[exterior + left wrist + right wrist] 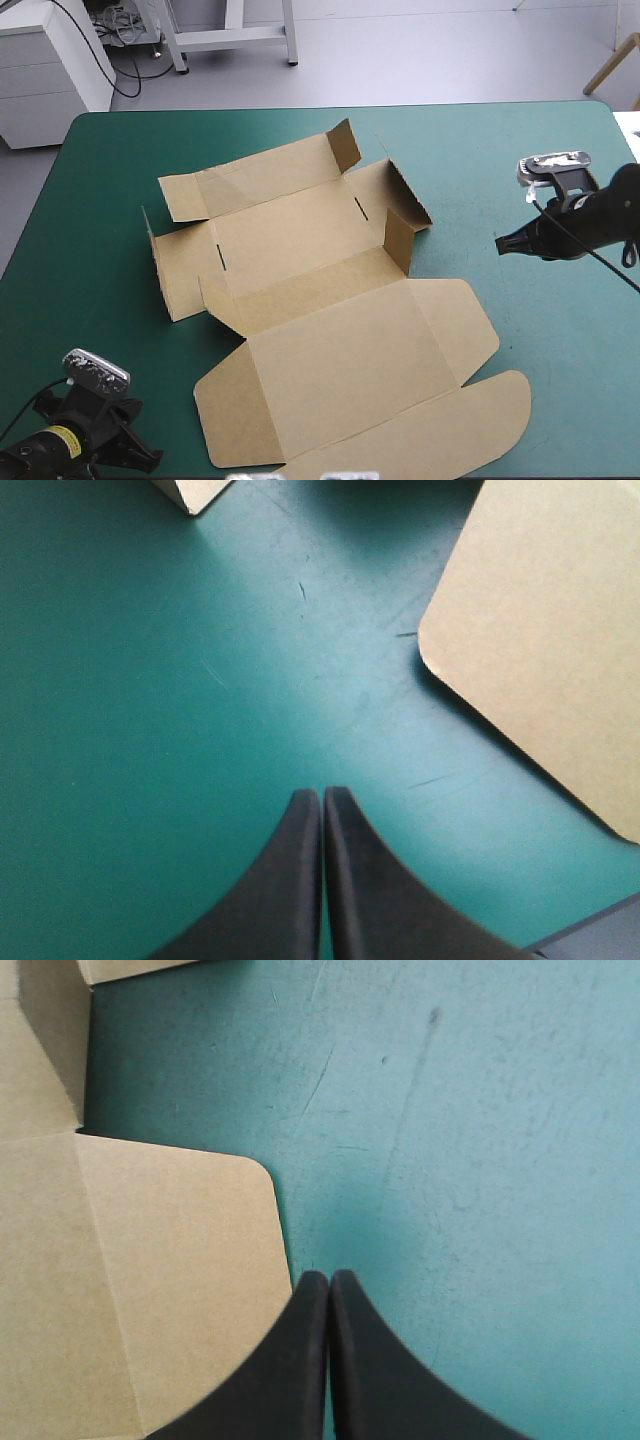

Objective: Fold the box

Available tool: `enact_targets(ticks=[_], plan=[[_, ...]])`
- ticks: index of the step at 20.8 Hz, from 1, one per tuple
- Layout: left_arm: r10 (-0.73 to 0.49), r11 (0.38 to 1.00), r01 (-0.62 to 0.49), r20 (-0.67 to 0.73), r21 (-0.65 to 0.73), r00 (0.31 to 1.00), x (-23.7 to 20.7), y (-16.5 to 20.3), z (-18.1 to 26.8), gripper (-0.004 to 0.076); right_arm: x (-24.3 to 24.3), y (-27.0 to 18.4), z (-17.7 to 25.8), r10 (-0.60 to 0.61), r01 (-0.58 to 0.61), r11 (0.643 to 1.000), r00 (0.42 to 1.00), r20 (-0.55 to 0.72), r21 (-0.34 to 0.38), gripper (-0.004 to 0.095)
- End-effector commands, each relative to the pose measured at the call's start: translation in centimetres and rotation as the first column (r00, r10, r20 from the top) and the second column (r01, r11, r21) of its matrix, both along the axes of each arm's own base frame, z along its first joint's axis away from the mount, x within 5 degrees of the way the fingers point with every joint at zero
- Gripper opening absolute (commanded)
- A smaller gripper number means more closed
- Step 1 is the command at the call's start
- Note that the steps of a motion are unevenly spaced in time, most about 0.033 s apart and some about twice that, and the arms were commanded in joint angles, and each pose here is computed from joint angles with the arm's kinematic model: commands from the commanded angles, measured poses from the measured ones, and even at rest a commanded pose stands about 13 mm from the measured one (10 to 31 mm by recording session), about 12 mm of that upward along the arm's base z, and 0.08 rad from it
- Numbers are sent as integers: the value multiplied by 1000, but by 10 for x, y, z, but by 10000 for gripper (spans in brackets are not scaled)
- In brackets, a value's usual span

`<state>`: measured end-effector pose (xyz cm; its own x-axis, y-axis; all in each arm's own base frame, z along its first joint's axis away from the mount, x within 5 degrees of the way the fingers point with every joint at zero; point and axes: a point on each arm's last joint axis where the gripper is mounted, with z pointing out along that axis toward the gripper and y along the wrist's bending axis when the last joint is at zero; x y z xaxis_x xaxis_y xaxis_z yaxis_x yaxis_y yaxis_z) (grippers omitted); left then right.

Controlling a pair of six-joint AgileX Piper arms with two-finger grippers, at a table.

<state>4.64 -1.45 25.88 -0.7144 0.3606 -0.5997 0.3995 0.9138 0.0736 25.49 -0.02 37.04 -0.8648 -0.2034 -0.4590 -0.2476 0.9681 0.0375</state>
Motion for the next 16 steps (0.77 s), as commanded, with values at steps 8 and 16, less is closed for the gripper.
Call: enact_targets(ticks=[8, 16], plan=[[2, 999, 0, 56, -34, 998, 4, -2, 9, -10, -92, 13, 74, 100, -102, 995, 926, 365, -13, -20], [2, 1000, -1, 57, -31, 998, 4, -2, 9, -10, -101, 15, 35, 141, -141, 990, 953, 267, -18, -20]])
